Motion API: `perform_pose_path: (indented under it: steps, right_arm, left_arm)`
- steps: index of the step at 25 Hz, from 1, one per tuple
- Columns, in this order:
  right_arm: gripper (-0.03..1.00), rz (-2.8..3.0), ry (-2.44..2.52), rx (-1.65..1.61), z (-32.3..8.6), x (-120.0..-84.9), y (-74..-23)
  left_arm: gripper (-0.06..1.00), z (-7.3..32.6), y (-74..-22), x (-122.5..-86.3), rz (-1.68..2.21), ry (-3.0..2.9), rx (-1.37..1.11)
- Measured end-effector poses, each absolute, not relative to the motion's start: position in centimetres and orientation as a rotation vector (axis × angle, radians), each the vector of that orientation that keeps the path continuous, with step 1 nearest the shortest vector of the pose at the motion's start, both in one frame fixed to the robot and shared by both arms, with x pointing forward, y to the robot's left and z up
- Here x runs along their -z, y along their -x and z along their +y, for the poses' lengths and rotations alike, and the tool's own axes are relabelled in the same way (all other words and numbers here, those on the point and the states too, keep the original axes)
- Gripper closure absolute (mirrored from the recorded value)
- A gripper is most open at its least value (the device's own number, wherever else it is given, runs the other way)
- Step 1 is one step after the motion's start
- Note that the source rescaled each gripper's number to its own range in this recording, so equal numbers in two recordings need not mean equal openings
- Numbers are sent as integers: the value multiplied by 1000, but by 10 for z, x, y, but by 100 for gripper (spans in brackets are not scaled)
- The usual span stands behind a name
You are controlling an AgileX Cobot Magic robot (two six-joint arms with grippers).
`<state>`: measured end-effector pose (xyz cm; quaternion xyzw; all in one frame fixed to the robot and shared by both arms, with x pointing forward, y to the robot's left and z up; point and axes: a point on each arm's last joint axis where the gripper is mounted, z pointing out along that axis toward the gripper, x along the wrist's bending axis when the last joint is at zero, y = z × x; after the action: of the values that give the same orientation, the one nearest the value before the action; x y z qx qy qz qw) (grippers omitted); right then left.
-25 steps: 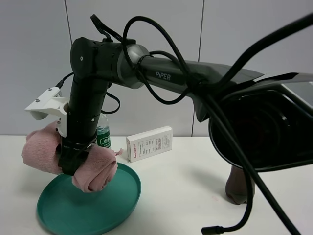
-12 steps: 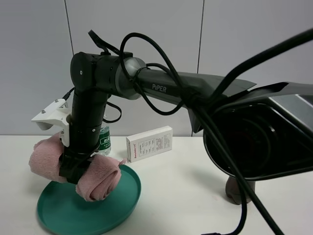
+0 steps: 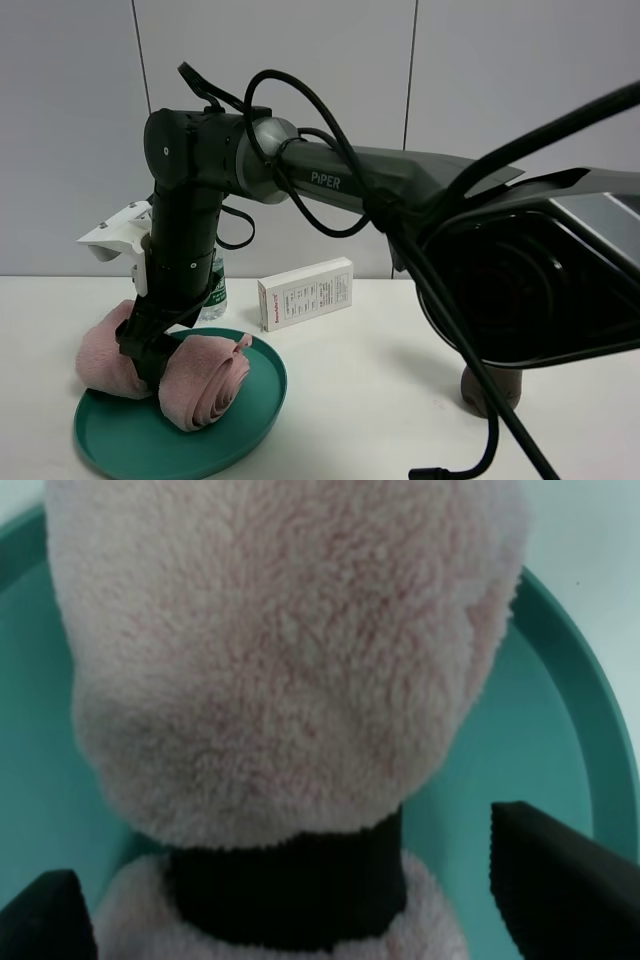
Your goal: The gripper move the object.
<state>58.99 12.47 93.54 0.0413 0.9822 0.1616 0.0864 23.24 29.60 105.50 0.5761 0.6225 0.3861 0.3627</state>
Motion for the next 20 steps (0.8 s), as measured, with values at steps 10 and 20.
perform_pose_path:
  steps: [10,20]
  right_arm:
    - [36,2696,-378,-833,98,-1095,-567]
    - [35,2234,-685,-1149,3,-1273,-508]
  left_arm:
    - [-6,296,-232,-1055,1603,-1483,-994]
    - [-6,296,-232,-1055,1603,-1483,-994]
